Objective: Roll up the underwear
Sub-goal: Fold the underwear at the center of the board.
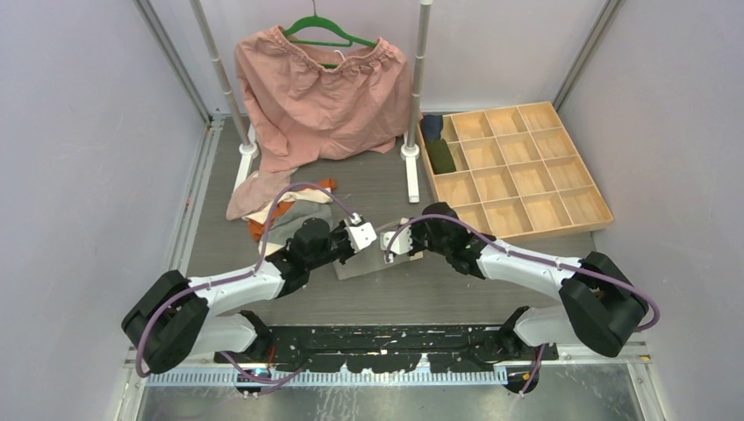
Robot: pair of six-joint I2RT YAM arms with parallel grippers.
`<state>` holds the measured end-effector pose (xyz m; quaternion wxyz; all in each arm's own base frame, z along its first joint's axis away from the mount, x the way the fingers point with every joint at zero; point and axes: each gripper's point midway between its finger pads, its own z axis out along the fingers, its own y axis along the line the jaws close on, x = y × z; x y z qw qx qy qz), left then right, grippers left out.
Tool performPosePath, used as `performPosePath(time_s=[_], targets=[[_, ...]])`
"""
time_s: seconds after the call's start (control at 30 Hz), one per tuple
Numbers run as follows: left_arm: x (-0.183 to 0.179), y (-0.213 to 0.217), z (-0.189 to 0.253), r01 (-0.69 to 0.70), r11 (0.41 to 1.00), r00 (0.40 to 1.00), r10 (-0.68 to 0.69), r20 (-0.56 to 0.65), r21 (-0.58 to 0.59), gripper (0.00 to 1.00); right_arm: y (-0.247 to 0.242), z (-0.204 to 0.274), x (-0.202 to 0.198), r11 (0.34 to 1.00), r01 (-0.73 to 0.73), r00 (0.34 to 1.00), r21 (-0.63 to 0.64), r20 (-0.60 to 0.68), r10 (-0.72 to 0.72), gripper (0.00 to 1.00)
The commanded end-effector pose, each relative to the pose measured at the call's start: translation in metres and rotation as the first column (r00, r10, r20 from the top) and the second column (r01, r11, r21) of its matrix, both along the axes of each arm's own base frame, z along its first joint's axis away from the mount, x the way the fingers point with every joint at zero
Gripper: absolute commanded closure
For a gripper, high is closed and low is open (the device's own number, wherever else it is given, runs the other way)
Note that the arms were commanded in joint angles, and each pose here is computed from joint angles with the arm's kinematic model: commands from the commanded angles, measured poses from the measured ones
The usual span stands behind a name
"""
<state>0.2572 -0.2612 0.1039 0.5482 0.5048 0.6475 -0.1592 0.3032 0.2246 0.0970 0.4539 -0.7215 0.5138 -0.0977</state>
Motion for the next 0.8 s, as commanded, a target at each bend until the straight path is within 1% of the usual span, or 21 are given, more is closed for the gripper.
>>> performPosePath(time_s=[0.0,0.1,0.2,0.4,0.43,0.57,0.7,0.77], targets=[[0.008,0.015,0.014,-0.069,0.997,0.997,0.067,0.049,0.042,0.99,-0.026,0.017,0.012,0.995,0.088,0.994,-0.052,0.067,-0.084,0.99],[0.003,0.012,0.010,-0.040,0.998,0.998,0.038,0.042,0.050,0.99,-0.026,0.011,0.007,0.995,0.071,0.997,-0.066,0.035,-0.068,0.99],[-0.007,0.003,0.001,0.010,0.994,0.999,-0.014,0.038,0.107,0.99,-0.029,-0.001,-0.006,0.995,0.041,0.999,-0.092,-0.028,-0.043,0.99],[-0.018,-0.002,-0.014,0.034,0.975,0.999,-0.041,0.027,0.220,1.00,-0.039,-0.014,-0.024,0.991,0.019,0.993,-0.136,-0.109,-0.034,0.99],[-0.018,-0.003,-0.017,0.036,0.971,0.999,-0.043,0.025,0.237,1.00,-0.035,-0.016,-0.030,0.992,-0.012,0.991,-0.123,-0.135,-0.004,0.99],[-0.019,0.000,-0.022,0.021,0.958,0.999,-0.031,0.029,0.286,0.99,-0.032,-0.018,-0.037,0.990,-0.033,0.991,-0.134,-0.132,0.016,0.99],[-0.020,0.004,-0.024,0.008,0.956,0.999,-0.017,0.031,0.292,1.00,-0.028,-0.020,-0.042,0.985,-0.021,0.997,-0.172,-0.071,0.009,0.99],[-0.021,0.006,-0.024,0.000,0.956,0.999,-0.010,0.031,0.292,1.00,-0.022,-0.021,-0.049,0.984,-0.035,0.997,-0.177,-0.067,0.024,0.99]])
